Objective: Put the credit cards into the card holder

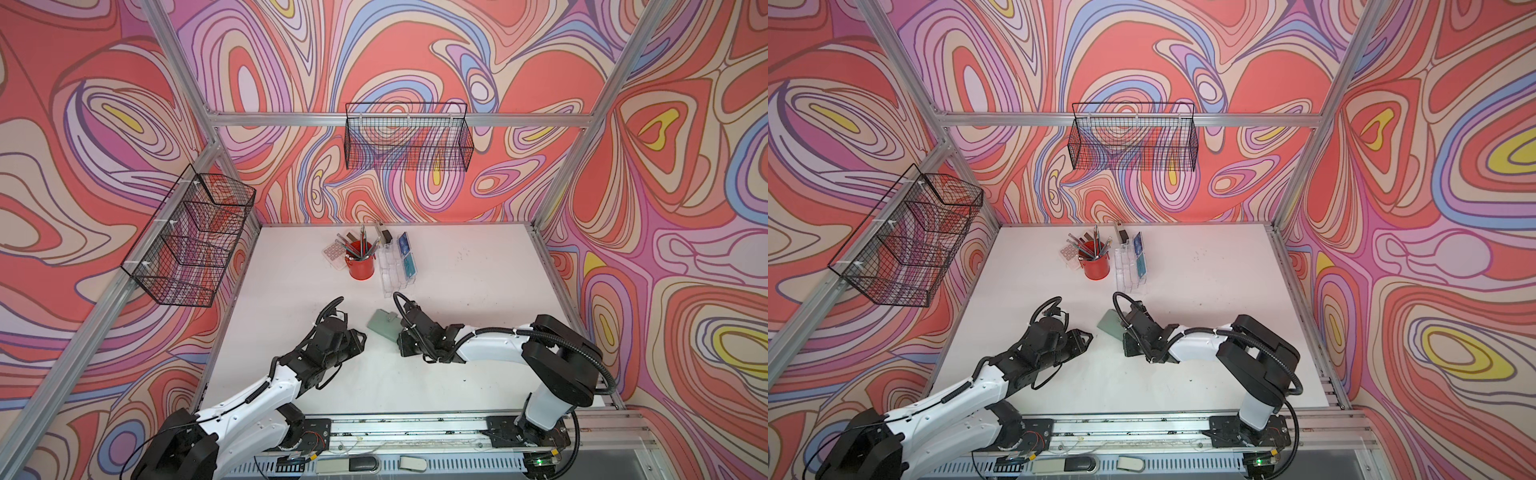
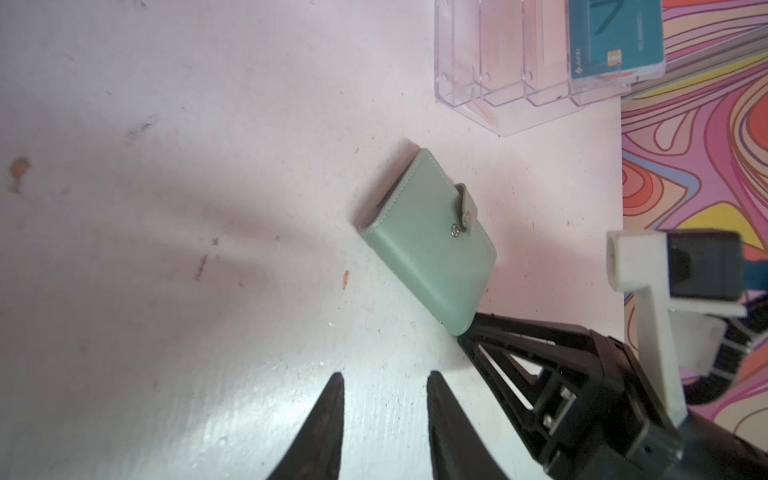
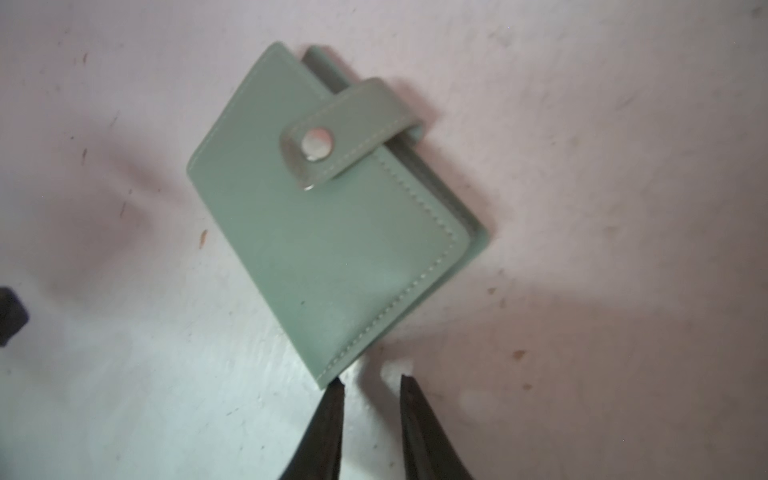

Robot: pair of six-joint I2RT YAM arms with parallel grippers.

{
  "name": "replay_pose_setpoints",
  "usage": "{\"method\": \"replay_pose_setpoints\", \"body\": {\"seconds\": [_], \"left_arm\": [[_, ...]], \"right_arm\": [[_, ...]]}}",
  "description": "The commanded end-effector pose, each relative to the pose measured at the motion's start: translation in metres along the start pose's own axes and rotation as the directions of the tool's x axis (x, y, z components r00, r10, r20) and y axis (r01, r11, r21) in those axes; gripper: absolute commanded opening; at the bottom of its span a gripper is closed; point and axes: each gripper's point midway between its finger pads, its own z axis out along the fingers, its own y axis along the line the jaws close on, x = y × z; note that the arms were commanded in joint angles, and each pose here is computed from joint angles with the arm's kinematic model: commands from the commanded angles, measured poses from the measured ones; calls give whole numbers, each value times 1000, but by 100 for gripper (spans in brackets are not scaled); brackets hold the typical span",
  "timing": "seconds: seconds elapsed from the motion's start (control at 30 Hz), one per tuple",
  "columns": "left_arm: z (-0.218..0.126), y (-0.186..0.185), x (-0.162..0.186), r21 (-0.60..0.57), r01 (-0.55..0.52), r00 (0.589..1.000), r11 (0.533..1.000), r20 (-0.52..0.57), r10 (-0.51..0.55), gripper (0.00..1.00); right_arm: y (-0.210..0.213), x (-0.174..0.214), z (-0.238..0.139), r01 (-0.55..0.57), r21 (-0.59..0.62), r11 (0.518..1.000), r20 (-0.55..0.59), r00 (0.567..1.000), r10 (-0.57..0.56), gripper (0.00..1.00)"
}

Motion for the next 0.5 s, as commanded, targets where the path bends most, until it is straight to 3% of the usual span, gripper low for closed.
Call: {"method": "replay_pose_setpoints", "body": {"seconds": [0.0, 0.13, 0.27, 0.47], "left_arm": [[-7, 23, -11, -99, 17, 1000, 995, 24, -14, 36], [-8, 31, -21, -100, 35, 999, 994, 32, -32, 37], [-6, 22, -26, -82, -12, 1000, 997, 15, 14, 36], [3, 2, -27, -9, -60, 998, 998, -19, 60, 36]], "right_arm": [[28, -4, 7, -27, -70, 997, 21, 999, 29, 26], [41, -7, 24, -10, -83, 996, 9, 1000, 11, 25], [58, -13, 33, 8, -108, 994, 4, 1000, -8, 24], [57, -34, 0, 70, -34, 997, 60, 996, -68, 28]]}}
